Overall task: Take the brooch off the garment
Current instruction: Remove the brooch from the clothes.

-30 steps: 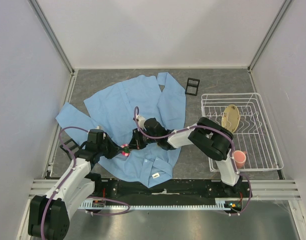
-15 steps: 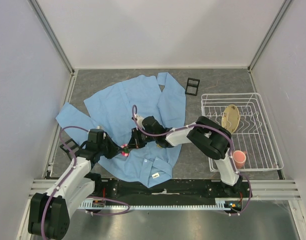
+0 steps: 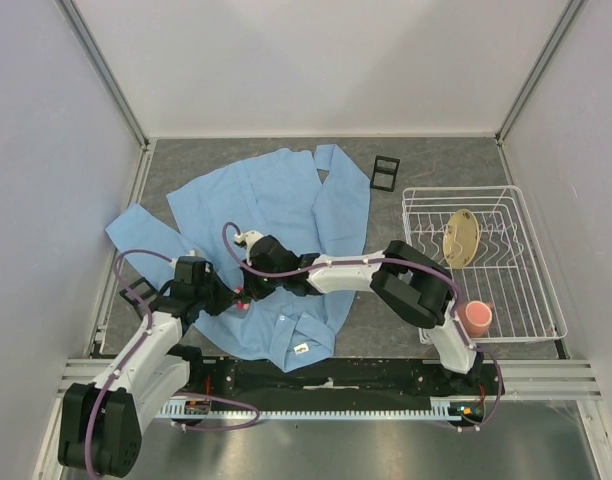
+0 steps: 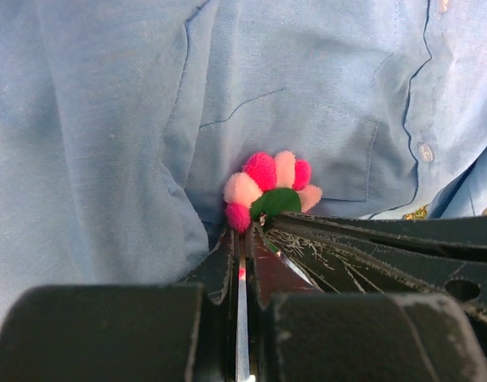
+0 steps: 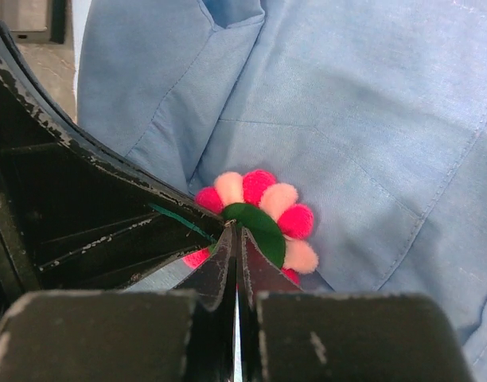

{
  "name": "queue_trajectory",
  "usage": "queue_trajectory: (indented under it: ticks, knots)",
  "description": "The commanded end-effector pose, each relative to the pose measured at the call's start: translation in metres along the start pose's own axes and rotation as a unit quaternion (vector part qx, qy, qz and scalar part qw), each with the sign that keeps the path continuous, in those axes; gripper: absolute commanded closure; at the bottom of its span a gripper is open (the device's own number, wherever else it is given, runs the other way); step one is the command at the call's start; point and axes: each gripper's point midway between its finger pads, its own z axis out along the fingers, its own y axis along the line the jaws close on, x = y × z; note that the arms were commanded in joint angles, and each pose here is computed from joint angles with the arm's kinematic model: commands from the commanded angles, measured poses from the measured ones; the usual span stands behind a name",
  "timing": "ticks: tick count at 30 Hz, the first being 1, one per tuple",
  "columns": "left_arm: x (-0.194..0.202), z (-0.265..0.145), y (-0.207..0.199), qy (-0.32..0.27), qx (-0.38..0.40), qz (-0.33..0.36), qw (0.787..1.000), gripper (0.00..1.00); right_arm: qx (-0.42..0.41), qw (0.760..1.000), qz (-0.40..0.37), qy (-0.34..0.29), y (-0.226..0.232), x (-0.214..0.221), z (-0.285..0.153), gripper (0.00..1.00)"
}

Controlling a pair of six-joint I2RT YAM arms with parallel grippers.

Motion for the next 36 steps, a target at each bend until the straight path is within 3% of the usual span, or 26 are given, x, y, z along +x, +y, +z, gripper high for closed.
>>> queue_trajectory:
  ticks: [1, 7, 15, 17, 21, 28, 31, 36]
  knots:
    - [0.001, -0.019, -0.061, 0.035, 0.122, 0.029, 0.991, 0.98, 0.163, 0.974, -0.085, 0.134, -0.073, 0.103, 0.011, 1.0]
    - [-0.006, -0.024, -0.067, 0.025, 0.123, 0.04, 0.991, 0.98, 0.233, 0.946, -0.151, 0.169, -0.093, 0.124, 0.002, 1.0]
    - [-0.007, -0.026, -0.064, 0.021, 0.114, 0.035, 0.993, 0.98, 0.238, 0.922, -0.243, 0.187, -0.101, 0.149, -0.007, 1.0]
    - [-0.008, -0.027, -0.065, 0.019, 0.114, 0.034, 0.993, 0.98, 0.207, 0.932, -0.254, 0.152, -0.088, 0.138, -0.004, 1.0]
    - [-0.009, -0.03, -0.069, 0.021, 0.118, 0.033, 0.992, 0.98, 0.182, 0.925, -0.306, 0.13, -0.088, 0.142, -0.007, 1.0]
    - [-0.01, -0.033, -0.075, 0.027, 0.126, 0.04, 0.991, 0.98, 0.145, 0.925, -0.351, 0.029, -0.067, 0.112, -0.015, 1.0]
    - [-0.007, -0.032, -0.072, 0.031, 0.124, 0.038, 0.991, 0.98, 0.121, 0.931, -0.343, -0.002, -0.06, 0.104, -0.021, 1.0]
    - [-0.002, -0.033, -0.066, 0.035, 0.12, 0.037, 0.991, 0.98, 0.062, 0.961, -0.266, -0.036, -0.048, 0.094, -0.026, 1.0]
